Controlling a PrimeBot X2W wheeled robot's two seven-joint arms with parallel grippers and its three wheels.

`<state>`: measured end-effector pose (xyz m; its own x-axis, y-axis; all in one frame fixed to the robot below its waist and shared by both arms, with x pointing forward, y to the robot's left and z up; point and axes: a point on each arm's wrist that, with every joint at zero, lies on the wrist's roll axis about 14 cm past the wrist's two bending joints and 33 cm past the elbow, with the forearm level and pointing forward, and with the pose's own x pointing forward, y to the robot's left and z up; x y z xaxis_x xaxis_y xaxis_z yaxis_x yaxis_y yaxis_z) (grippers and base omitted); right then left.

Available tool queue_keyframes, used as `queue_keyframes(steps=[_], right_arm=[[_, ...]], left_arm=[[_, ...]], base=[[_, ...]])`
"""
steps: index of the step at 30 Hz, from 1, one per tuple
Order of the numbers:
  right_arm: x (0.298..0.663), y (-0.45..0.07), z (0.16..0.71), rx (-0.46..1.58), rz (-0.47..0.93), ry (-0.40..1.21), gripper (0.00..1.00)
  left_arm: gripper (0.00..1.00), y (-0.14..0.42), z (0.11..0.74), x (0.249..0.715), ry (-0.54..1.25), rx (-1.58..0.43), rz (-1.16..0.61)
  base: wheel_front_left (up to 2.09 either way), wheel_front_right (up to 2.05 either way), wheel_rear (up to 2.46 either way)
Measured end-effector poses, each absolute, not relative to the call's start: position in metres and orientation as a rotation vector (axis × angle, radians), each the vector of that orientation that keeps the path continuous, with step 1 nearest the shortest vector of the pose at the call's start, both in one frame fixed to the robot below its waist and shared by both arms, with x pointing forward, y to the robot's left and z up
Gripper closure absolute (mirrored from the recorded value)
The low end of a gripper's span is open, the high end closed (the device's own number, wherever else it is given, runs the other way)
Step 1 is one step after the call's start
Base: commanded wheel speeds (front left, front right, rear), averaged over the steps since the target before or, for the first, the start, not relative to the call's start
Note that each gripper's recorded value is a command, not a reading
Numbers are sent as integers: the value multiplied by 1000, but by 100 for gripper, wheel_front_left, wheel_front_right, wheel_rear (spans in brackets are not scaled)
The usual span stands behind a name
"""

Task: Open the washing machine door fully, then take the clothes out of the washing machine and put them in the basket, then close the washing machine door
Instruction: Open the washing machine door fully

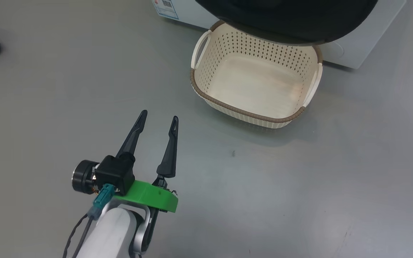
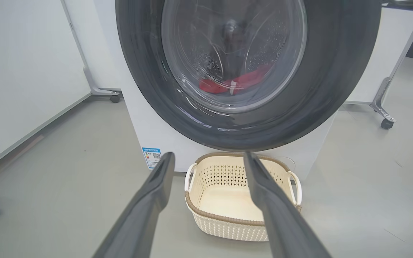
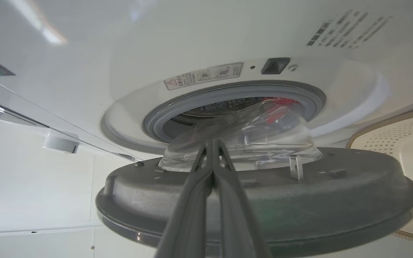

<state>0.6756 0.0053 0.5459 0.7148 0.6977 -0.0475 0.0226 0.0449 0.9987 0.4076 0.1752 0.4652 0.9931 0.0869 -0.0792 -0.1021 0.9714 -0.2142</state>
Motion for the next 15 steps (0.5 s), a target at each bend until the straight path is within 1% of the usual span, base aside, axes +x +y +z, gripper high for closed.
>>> queue_keyframes(steps=[4, 8, 12, 15], right_arm=[[659, 0, 534, 1350, 566, 607, 100], [644, -7, 529, 1338, 527, 603, 100], [624, -11, 526, 1265, 510, 611, 100], [609, -16, 526, 1254, 493, 600, 100]], left_arm=[[0, 174, 467, 403, 66, -229, 96], [0, 168, 468, 398, 66, -232, 83], [0, 168, 475, 396, 45, -232, 80], [0, 170, 474, 390, 48, -240, 92]], base=[[0, 0, 0], [0, 0, 0], [0, 0, 0], [0, 0, 0]])
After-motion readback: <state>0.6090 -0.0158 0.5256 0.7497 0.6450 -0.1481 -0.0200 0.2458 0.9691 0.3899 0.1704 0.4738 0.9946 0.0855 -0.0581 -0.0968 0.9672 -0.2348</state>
